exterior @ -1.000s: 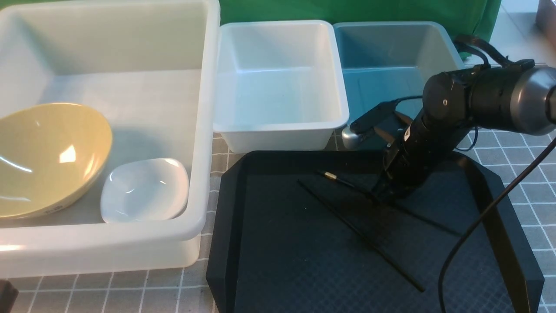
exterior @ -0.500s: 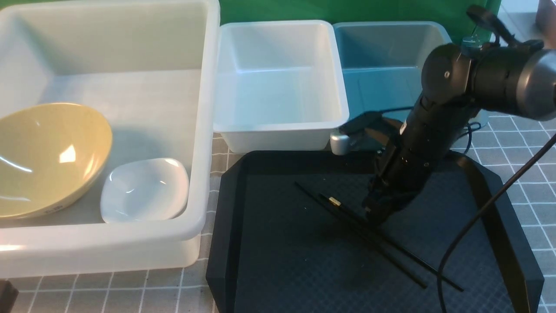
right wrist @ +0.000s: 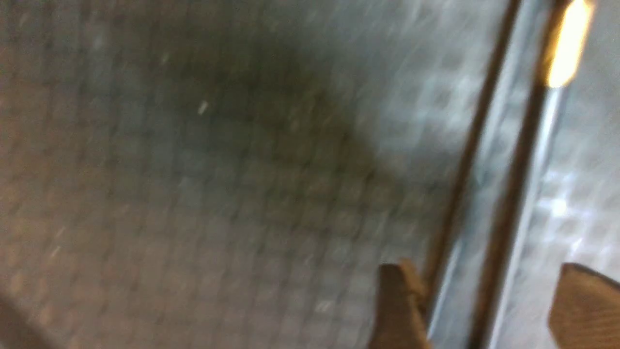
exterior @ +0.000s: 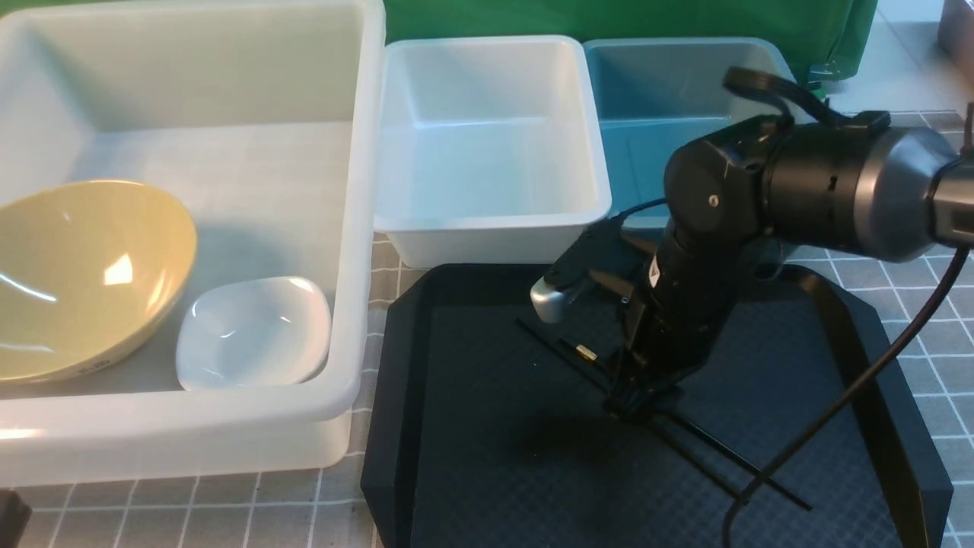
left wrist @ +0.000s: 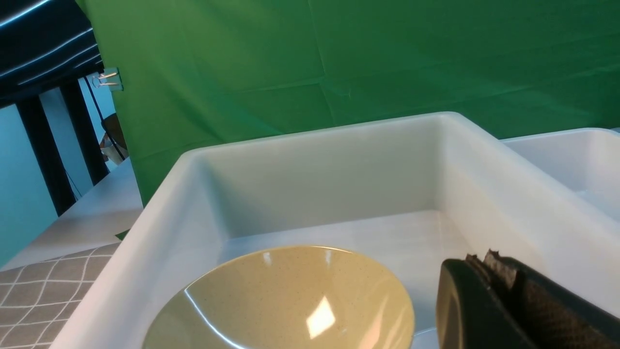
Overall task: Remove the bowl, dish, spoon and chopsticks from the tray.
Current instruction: Use the right arm to grab the chopsticks
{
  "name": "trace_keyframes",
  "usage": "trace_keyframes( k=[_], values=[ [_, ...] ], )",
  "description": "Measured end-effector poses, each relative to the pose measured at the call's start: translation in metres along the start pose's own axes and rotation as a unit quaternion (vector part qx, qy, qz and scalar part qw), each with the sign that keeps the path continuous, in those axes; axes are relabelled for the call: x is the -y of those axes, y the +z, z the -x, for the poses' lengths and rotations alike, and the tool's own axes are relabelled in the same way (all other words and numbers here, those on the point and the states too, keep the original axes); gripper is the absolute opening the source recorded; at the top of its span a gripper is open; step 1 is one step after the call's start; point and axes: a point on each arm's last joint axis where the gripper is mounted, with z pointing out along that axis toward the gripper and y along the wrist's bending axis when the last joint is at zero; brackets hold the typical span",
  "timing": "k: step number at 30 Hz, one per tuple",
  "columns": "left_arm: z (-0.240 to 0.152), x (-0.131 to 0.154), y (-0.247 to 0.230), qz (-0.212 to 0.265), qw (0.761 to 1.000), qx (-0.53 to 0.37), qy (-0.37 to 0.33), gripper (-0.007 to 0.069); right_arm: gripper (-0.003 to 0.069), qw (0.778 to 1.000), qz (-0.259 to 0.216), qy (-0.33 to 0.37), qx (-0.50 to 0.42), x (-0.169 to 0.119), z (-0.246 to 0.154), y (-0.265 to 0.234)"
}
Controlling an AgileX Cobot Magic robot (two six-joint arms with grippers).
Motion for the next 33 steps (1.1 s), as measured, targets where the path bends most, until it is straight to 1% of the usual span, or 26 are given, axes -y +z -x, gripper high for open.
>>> trace_keyframes(
  k=[1, 2, 4, 7, 8, 10, 12, 14, 16, 17, 26, 28, 31, 32, 33],
  values=[
    [0.000, 0.000, 0.000, 0.000, 1.000, 0.000, 0.000, -0.0014, 0.0461, 1.000, -0.001, 0.001, 0.001, 0.000, 0.000, 0.000],
    [0.000, 0.000, 0.000, 0.000, 1.000, 0.001, 0.000, -0.0014, 0.0491, 1.000, -0.005, 0.001, 0.009, 0.001, 0.003, 0.005],
    [0.000, 0.000, 0.000, 0.000, 1.000, 0.001, 0.000, -0.0014, 0.0503, 1.000, -0.006, 0.007, 0.006, 0.002, 0.005, 0.014],
    [0.000, 0.000, 0.000, 0.000, 1.000, 0.001, 0.000, -0.0014, 0.0501, 1.000, -0.003, 0.023, -0.007, 0.002, 0.005, 0.027],
    [0.000, 0.000, 0.000, 0.001, 1.000, 0.001, 0.000, -0.0014, 0.0484, 0.999, -0.005, 0.033, -0.014, 0.003, 0.005, 0.033],
    [0.000, 0.000, 0.000, 0.000, 1.000, 0.001, -0.001, -0.0014, 0.0435, 0.999, -0.005, 0.042, -0.014, 0.003, 0.006, 0.034],
    [0.000, 0.000, 0.000, 0.000, 1.000, 0.001, -0.001, -0.0014, 0.0358, 0.999, -0.005, 0.046, -0.014, 0.004, 0.006, 0.035],
    [0.000, 0.000, 0.000, 0.000, 1.000, 0.001, -0.001, -0.0014, 0.0238, 0.999, -0.005, 0.047, -0.014, 0.004, 0.006, 0.035],
    [0.000, 0.000, 0.000, 0.000, 1.000, 0.001, -0.001, -0.0014, 0.0139, 0.999, -0.005, 0.038, -0.014, 0.004, 0.006, 0.035],
    [0.000, 0.000, 0.000, 0.000, 1.000, 0.001, -0.001, -0.0014, 0.0125, 0.999, -0.005, 0.033, -0.014, 0.004, 0.006, 0.035],
    [0.000, 0.000, 0.000, 0.000, 1.000, 0.001, -0.001, -0.0014, 0.0132, 1.000, -0.008, 0.010, -0.002, 0.004, 0.007, 0.028],
    [0.000, 0.000, 0.000, 0.000, 1.000, 0.001, -0.001, -0.0014, 0.0132, 1.000, -0.013, 0.008, 0.015, 0.004, 0.007, 0.018],
    [0.000, 0.000, 0.000, 0.000, 1.000, 0.001, -0.001, -0.0014, 0.0132, 0.998, -0.025, 0.007, 0.059, 0.003, 0.007, -0.013],
    [0.000, 0.000, 0.000, 0.000, 1.000, 0.001, -0.001, -0.0014, 0.0132, 0.996, -0.031, 0.006, 0.082, 0.003, 0.006, -0.031],
    [0.000, 0.000, 0.000, 0.000, 1.000, 0.001, -0.001, -0.0014, 0.0132, 0.996, -0.032, 0.007, 0.085, 0.003, 0.006, -0.034]
  ],
)
